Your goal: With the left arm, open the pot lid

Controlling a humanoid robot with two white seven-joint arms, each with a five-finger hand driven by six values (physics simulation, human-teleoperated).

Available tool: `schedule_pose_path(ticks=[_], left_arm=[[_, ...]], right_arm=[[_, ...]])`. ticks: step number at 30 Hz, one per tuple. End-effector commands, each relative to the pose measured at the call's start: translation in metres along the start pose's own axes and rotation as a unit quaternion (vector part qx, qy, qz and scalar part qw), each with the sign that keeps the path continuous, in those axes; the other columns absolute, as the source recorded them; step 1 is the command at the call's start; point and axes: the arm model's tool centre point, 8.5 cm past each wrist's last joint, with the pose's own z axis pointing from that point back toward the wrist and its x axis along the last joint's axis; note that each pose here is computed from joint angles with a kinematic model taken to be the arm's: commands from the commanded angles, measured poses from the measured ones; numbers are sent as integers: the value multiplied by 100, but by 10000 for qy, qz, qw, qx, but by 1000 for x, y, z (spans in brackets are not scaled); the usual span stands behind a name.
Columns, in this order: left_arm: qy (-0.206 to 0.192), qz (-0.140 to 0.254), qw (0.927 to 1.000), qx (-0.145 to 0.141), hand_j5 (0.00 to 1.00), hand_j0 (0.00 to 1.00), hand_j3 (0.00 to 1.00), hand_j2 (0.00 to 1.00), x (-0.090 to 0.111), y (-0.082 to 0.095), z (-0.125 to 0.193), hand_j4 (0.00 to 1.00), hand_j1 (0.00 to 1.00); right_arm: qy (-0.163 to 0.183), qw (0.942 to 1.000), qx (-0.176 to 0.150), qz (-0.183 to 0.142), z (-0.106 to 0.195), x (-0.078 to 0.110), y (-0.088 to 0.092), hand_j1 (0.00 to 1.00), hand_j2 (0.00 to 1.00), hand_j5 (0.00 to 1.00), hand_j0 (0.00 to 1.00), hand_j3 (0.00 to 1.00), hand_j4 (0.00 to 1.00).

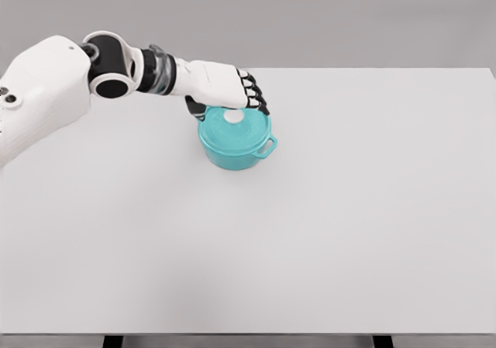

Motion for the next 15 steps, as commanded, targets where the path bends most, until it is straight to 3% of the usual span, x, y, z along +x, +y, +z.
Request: schedule_pose_path(ticks=[1, 12, 15], left_arm=[[-24, 22, 10000, -31, 100, 100, 100, 100, 1, -2, -3, 100, 100], [-59, -49, 9999, -153, 100, 100, 100, 100, 3, -4, -5, 100, 100], [-37, -32, 9998, -174, 86, 86, 86, 86, 2, -6, -4, 86, 86]], right_arm=[[4, 10000, 0, -3, 0, 0, 0, 100, 100, 100, 100, 100, 100], [-4, 10000, -1, -3, 0, 0, 0, 100, 100, 100, 100, 100, 100], [-4, 10000, -1, -3, 0, 0, 0, 100, 100, 100, 100, 100, 100]])
